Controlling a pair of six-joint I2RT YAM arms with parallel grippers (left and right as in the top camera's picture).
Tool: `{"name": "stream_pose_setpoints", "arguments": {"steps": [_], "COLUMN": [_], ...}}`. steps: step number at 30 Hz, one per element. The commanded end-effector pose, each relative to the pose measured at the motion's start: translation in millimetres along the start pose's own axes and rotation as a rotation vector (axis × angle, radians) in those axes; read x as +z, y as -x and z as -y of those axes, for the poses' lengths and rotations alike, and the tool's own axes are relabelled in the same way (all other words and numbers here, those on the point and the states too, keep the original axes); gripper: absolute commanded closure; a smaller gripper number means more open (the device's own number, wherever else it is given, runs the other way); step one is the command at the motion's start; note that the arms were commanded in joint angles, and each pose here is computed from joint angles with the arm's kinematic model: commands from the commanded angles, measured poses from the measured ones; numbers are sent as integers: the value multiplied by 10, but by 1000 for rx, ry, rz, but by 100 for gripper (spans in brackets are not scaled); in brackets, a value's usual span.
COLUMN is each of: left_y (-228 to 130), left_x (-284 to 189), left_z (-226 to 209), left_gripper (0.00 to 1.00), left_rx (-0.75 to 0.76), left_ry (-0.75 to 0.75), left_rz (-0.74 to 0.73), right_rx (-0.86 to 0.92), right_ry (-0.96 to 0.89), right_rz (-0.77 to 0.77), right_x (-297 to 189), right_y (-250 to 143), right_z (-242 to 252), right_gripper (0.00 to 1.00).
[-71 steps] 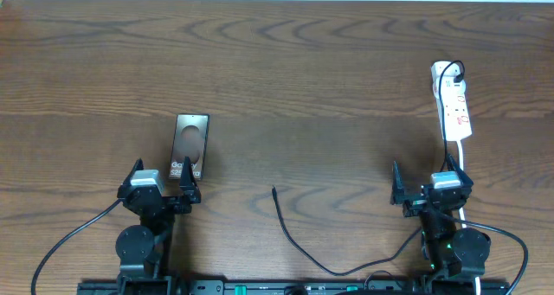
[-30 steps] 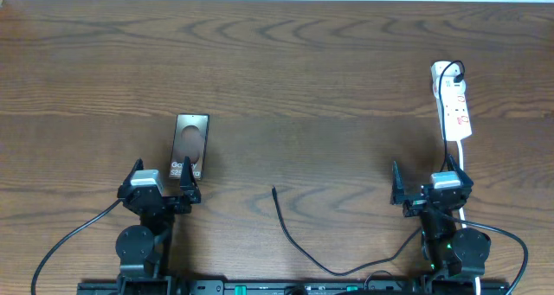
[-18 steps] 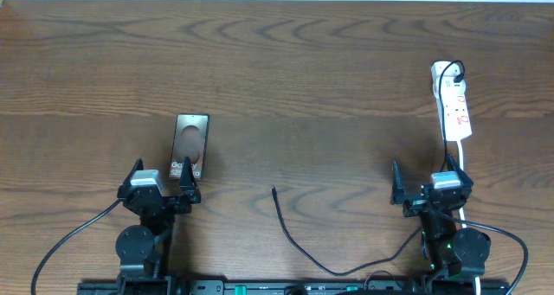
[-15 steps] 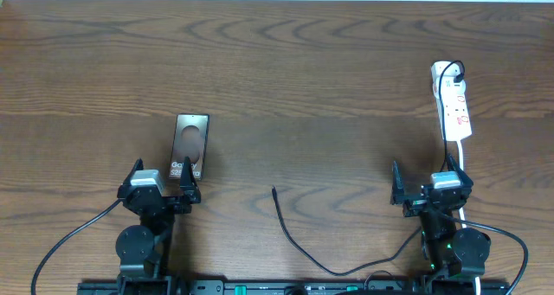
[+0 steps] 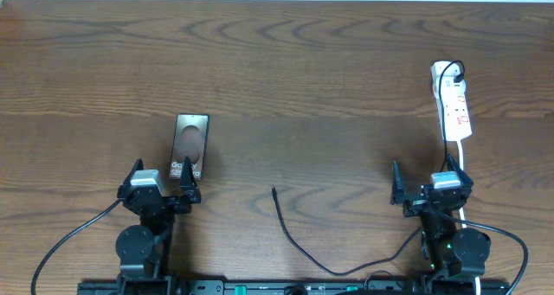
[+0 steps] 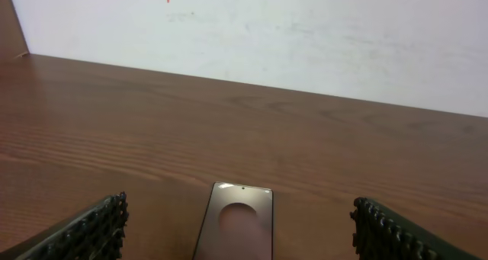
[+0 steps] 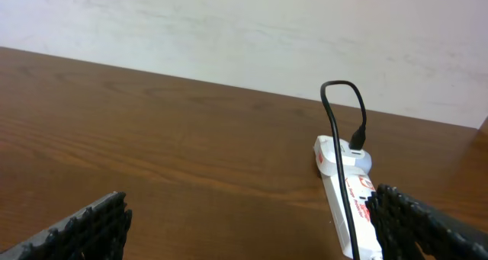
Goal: Plug charger to phone and switch on socket
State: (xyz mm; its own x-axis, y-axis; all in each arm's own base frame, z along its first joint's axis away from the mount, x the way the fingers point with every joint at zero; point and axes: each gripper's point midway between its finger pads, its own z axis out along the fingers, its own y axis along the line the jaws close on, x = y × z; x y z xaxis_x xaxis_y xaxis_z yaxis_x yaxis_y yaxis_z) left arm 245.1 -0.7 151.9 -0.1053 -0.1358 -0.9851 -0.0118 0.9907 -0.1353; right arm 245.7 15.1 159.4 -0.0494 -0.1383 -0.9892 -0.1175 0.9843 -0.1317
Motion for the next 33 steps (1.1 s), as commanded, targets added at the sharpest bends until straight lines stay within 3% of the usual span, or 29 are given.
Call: {"name": "stream_pose_setpoints", "arguments": {"steps": [1,22,33], "left_y": [-151,-126,553], "left_x": [5,-1,-75], "left_z": [-33,67,182], "left_gripper": [8,8,8], "left_rx": [16,12,14], "left_ry": [12,-44,-64], "left_rz": [-48,-46,10], "right_rx": [-12,-12,-12], "right_ry": [-2,-2,-2], "right_rz": [1,1,1], "right_x": [-3,-3,-3], "right_y": [-2,-2,-2], "right_z": [-2,-2,-2], "right_gripper": [1,1,1]}}
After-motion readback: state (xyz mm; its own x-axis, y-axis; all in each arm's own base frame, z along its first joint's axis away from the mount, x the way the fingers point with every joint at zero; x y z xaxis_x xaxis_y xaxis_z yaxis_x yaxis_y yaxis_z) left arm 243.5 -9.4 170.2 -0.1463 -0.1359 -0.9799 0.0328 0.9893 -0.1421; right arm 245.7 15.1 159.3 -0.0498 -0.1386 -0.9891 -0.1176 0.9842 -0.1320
